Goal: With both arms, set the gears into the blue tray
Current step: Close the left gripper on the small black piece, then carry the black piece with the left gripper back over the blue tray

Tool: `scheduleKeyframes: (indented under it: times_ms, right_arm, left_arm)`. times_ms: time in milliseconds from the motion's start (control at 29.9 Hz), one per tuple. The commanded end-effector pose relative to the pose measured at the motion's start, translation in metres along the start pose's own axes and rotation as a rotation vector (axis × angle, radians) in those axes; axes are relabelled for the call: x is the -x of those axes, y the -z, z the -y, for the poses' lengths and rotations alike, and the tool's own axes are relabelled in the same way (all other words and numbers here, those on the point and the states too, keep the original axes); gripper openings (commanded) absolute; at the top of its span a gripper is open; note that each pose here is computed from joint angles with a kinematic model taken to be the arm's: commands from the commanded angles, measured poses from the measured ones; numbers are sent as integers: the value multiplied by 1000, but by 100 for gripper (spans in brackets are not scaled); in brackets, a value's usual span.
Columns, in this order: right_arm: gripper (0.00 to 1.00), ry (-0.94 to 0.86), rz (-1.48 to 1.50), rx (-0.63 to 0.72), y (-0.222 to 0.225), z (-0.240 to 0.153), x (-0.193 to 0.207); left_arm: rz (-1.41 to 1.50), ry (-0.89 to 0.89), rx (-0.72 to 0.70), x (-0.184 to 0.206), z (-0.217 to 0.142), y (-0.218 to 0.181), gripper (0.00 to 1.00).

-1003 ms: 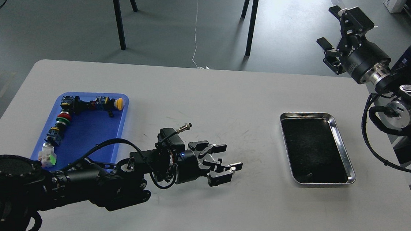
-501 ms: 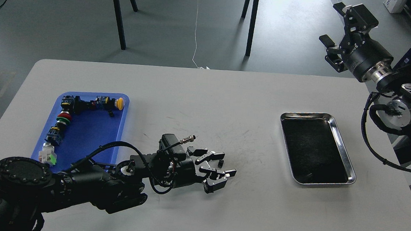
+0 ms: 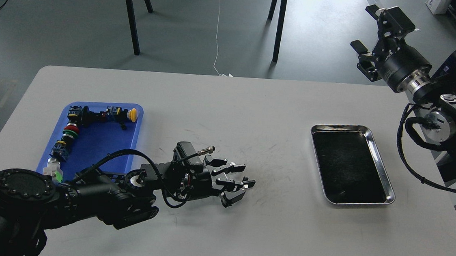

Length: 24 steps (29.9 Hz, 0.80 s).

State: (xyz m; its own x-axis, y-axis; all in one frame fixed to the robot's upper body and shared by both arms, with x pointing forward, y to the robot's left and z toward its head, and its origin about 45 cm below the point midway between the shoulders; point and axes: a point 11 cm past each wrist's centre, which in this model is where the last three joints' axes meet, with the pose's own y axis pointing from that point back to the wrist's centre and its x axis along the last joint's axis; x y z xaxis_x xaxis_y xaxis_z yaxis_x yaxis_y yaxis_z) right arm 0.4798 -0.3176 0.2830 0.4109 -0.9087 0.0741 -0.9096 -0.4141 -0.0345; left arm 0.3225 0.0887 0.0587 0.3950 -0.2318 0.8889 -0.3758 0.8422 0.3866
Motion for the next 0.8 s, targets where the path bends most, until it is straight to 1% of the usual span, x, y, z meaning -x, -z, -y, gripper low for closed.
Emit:
scheduleKeyframes:
  times_ms: [0,167,368,602,702,769]
  right_arm:
    - [97,0,-2,0,0,0,0]
    - [97,0,-3,2,0,0,1]
    - [97,-1,-2,4,-2,1,2]
    - [97,-2,-5,8,-4,2,4]
    - [97,0,-5,9,-4,2,4]
    - [97,1,-6,8,-4,2,4]
  left_arm:
    - [3,2,4,0,0,-1,46]
    - [8,3,3,0,0,0,40]
    - [16,5,4,-2,0,1,27]
    - [31,6,8,-5,0,2,19]
    - [36,4,8,-7,1,3,13]
    - [38,4,7,-8,0,4,12]
